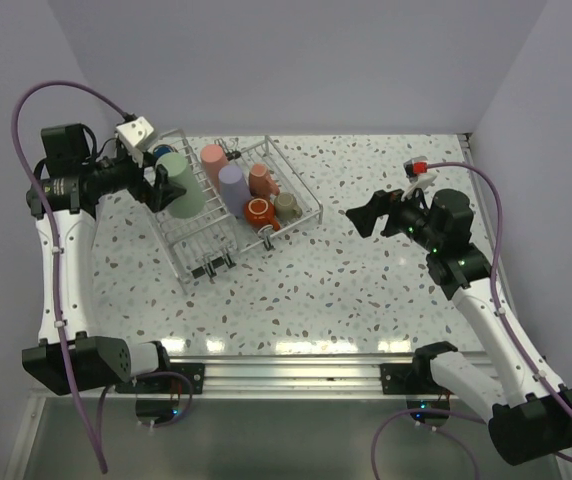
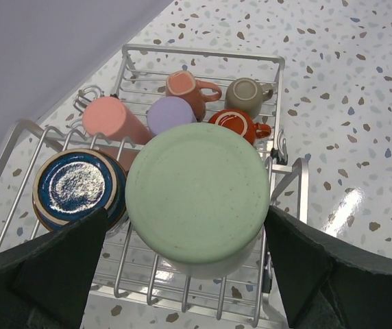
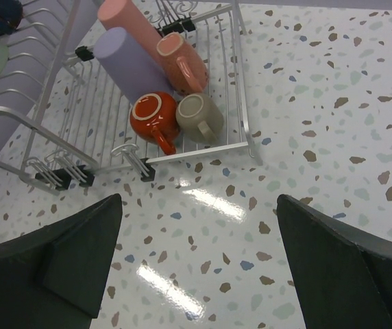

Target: Unload the cups from the dish rack

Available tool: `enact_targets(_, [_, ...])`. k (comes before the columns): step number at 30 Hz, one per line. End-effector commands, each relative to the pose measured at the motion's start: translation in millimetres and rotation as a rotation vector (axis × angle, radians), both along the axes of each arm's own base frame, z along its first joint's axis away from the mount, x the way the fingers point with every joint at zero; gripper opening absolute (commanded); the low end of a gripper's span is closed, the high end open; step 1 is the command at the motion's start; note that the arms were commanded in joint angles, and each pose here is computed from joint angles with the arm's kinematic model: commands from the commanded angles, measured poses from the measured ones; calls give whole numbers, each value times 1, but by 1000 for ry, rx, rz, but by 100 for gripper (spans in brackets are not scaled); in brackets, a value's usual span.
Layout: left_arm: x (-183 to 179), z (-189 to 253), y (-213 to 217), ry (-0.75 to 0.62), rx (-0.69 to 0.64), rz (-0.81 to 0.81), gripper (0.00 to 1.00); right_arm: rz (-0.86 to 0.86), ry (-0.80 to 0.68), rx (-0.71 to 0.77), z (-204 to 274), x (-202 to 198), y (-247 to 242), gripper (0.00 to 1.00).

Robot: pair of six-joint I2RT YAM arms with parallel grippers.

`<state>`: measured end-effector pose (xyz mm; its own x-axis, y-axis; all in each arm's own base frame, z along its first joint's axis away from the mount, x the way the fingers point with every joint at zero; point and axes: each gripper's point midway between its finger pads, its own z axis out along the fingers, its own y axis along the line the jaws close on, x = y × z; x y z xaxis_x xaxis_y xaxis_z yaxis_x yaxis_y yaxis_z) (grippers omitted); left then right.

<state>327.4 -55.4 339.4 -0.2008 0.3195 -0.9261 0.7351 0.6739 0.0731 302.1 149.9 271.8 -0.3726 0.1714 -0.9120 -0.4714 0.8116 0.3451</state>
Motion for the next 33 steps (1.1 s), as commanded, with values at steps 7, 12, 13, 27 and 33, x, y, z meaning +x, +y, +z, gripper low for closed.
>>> enact_targets(7, [3,-1,-13,-43,-38,-68,100,-29,-30,15,9,6,-3,98])
enact_targets(12, [4,4,-18,-59,-65,-88,94,-21,-22,14,7,8,-1,98])
enact_targets(13, [3,6,-18,-64,-68,-92,91,-22,-21,16,7,9,-1,98])
enact_targets(27, [-8,12,-28,-38,-128,-129,11,32,1,45,14,8,10,98])
enact_targets(33, [-16,52,-37,-82,-208,-130,0,281,47,280,75,-3,57,97])
